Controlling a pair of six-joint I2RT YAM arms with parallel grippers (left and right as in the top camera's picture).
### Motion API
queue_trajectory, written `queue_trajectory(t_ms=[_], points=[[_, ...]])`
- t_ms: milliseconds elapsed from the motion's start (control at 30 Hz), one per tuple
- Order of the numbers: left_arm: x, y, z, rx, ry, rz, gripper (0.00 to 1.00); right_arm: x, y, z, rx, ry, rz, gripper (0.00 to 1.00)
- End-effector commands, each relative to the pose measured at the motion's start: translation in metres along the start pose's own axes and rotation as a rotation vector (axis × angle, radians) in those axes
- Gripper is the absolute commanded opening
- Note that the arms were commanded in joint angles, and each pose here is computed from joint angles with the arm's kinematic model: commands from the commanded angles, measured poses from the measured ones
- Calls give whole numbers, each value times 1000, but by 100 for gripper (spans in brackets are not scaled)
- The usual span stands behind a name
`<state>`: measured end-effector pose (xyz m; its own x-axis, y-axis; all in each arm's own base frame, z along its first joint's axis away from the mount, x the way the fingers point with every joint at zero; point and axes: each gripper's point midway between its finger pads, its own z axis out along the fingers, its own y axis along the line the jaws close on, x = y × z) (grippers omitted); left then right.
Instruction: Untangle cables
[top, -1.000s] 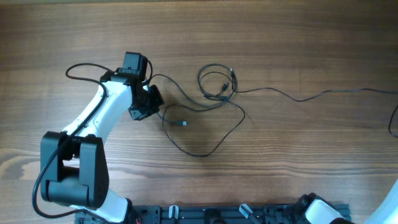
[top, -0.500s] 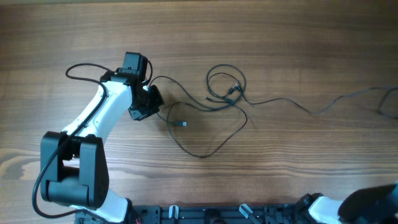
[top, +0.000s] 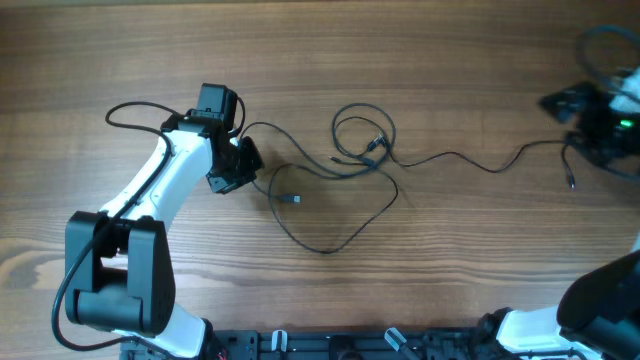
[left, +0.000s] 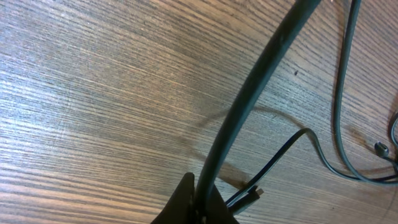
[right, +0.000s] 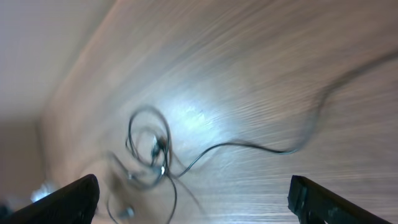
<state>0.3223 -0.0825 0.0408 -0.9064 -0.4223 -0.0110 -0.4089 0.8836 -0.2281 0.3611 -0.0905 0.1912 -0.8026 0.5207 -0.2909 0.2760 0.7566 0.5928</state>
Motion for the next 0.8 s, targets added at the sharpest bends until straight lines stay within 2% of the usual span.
queue_trajectory(t_ms=[0, 100, 200, 400, 633, 767], points=[[2, 1, 3, 0, 15, 3, 4, 23, 9, 37, 188, 124, -158, 100], [2, 2, 3, -2, 17, 2, 4, 41, -3, 57, 451, 164, -66, 100], [2, 2, 3, -2, 17, 2, 4, 56, 3, 80, 557, 164, 26, 100], [4, 2, 3, -5, 23, 1, 4, 84, 20, 126, 553, 127, 385, 100], [4, 3, 3, -6, 23, 1, 4, 106, 2, 146, 628, 87, 607, 99], [4, 3, 3, -6, 23, 1, 4, 108, -7, 162, 599, 60, 610, 99]])
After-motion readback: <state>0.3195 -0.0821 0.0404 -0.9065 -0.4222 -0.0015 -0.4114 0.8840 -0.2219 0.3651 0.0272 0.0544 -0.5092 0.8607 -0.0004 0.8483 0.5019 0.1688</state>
